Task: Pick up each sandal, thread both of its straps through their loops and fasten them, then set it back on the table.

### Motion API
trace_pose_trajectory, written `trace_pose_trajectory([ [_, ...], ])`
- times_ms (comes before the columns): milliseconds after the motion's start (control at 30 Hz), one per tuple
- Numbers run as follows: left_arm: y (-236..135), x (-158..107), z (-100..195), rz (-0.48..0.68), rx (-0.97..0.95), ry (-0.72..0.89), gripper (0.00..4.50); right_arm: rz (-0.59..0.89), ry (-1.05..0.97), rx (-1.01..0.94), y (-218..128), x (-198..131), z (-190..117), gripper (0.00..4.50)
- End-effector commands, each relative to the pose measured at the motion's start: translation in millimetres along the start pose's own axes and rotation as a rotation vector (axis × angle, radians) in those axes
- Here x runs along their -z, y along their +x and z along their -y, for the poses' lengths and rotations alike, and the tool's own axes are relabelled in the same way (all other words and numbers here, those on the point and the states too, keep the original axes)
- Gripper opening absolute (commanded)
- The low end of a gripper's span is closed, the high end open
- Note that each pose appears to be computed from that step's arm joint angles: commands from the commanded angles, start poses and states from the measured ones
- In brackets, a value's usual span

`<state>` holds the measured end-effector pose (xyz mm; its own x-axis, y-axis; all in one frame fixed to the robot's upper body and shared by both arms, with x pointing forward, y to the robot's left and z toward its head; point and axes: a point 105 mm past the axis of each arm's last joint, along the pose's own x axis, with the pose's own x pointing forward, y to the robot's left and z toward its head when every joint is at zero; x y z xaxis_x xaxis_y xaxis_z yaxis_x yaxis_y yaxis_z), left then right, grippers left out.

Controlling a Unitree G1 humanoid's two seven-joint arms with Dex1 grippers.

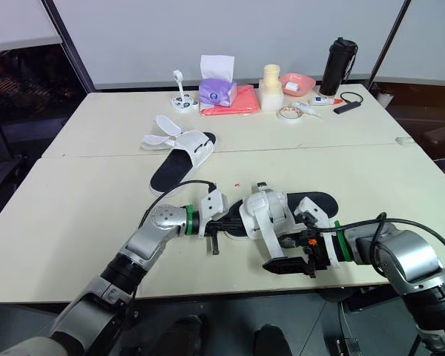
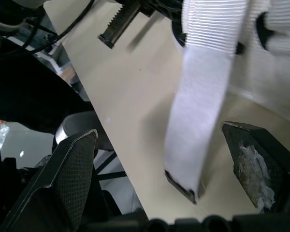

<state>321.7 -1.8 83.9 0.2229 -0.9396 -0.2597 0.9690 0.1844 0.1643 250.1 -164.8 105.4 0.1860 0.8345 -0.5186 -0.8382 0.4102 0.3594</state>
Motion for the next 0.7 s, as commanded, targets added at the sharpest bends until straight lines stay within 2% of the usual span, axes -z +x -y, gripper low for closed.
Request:
trace_pose_trajectory([
  [33,-5,25,-1,-0.097,-0.029,-0.041,0.0,0.025,-0.025,-0.015,1,-9,-3,3.1],
  [133,-5,26,-1,-0.097,-0.031,-0.041,0.0,0.025,-0.025,-0.015,3,-10,-2,1.75],
  [167,-5,25,-1,-0.097,-0.032,-0.041,0.0,0.024,-0.027,-0.015,3,-10,-1,1.11],
  [200,-5,25,-1,-0.097,-0.032,-0.041,0.0,0.023,-0.029,-0.015,3,-10,-1,0.73],
  [233,-5,25,-1,-0.097,-0.033,-0.041,0.0,0.022,-0.03,-0.015,3,-10,-1,0.15],
  [433,-4,26,0,-0.099,-0.028,-0.044,0.0,0.039,-0.083,-0.024,-3,-26,-8,0.06],
  [700,-2,28,2,-0.108,-0.013,-0.042,0.0,0.157,-0.11,-0.107,-12,-90,-16,0.06],
])
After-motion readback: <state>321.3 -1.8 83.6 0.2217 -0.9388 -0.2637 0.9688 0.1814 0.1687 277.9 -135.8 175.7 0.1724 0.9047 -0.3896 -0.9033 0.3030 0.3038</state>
